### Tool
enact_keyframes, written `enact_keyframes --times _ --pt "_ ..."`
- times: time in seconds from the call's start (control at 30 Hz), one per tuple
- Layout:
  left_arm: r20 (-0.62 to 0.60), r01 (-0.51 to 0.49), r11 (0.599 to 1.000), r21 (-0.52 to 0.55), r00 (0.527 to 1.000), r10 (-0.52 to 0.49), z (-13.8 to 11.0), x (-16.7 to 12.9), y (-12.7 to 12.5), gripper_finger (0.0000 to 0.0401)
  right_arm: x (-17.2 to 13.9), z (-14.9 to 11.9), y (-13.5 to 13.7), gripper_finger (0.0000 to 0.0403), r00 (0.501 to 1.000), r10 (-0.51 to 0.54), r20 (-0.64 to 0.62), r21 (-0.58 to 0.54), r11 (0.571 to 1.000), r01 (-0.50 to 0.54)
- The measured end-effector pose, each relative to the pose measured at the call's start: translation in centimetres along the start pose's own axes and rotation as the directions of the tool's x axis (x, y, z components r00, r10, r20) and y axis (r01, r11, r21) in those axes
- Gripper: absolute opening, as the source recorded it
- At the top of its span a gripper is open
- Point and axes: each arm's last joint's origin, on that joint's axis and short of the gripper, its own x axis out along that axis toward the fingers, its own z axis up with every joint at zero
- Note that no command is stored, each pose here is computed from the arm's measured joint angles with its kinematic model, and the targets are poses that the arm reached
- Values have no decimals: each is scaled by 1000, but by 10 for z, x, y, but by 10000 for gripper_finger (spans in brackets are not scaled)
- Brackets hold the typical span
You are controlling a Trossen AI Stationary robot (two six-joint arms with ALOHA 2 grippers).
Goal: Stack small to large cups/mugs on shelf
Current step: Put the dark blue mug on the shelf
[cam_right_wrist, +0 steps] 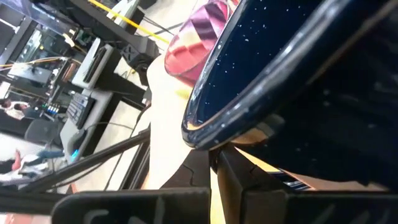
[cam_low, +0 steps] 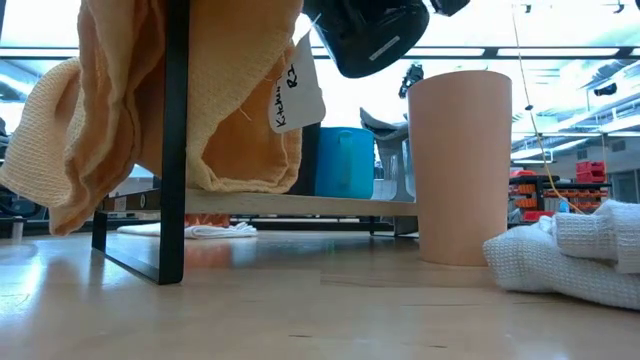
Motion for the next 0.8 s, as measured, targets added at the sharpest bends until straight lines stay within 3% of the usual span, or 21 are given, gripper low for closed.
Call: enact_keyframes --times 0.27,0.47,0.8 --pt "0 0 1000 0 1000 0 0 0 0 72 1 7 0 10 1000 -11 17 -44 999 12" --pt "-1 1 1000 -1 1000 -1 0 0 0 75 -7 15 -13 10 992 -105 71 -66 992 110" --pt "-6 0 1000 1 1000 0 -1 0 0 71 -34 9 -32 10 975 -207 81 5 978 208"
